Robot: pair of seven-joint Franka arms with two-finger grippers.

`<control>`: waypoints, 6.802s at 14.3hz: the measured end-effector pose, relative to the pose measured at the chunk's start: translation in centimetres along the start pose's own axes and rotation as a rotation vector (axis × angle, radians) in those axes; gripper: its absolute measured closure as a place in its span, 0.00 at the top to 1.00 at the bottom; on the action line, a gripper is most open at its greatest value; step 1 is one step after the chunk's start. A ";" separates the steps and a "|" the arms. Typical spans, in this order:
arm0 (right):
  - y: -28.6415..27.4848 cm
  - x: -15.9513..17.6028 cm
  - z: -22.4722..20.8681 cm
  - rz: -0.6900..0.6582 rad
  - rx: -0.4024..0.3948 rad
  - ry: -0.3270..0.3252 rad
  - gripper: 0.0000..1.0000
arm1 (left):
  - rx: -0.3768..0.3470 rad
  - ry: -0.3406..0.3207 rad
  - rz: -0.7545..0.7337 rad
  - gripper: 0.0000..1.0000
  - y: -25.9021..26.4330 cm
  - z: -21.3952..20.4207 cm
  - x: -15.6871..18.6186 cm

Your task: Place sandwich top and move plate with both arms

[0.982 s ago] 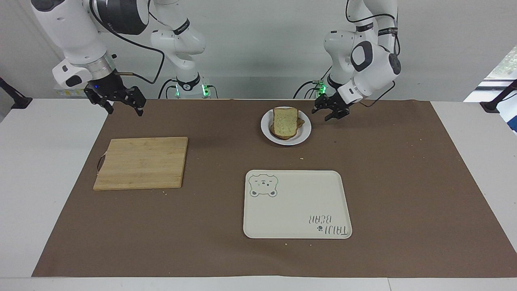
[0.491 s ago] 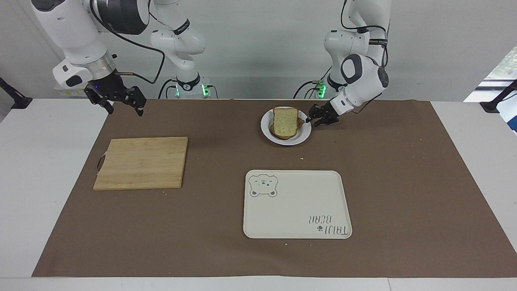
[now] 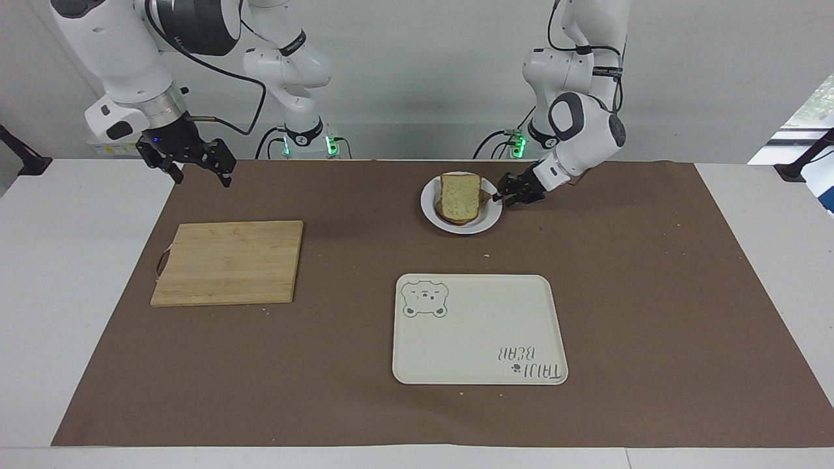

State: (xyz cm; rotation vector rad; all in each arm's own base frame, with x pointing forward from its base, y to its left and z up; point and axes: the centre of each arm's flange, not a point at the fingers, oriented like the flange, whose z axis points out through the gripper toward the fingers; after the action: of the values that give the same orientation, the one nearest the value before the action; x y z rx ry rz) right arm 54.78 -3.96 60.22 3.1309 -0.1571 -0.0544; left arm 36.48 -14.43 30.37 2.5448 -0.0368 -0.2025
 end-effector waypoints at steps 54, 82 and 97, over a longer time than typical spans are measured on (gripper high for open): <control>0.0 0.0 0.0 0.000 0.000 0.001 1.00 | -0.305 0.349 -0.001 0.57 -1.1 -6.3 27.5; 0.0 0.0 -0.1 0.000 0.000 0.001 1.00 | 0.615 0.052 0.169 1.00 12.7 -39.2 10.0; 0.0 0.0 -0.1 0.000 0.000 0.001 1.00 | 0.595 0.049 0.140 1.00 9.7 -36.4 9.8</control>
State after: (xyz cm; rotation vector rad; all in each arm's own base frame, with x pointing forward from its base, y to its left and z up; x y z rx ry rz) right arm 54.80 -3.95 60.28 3.1310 -0.1567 -0.0524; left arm 51.87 -3.13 64.26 3.1212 -0.2956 -0.0801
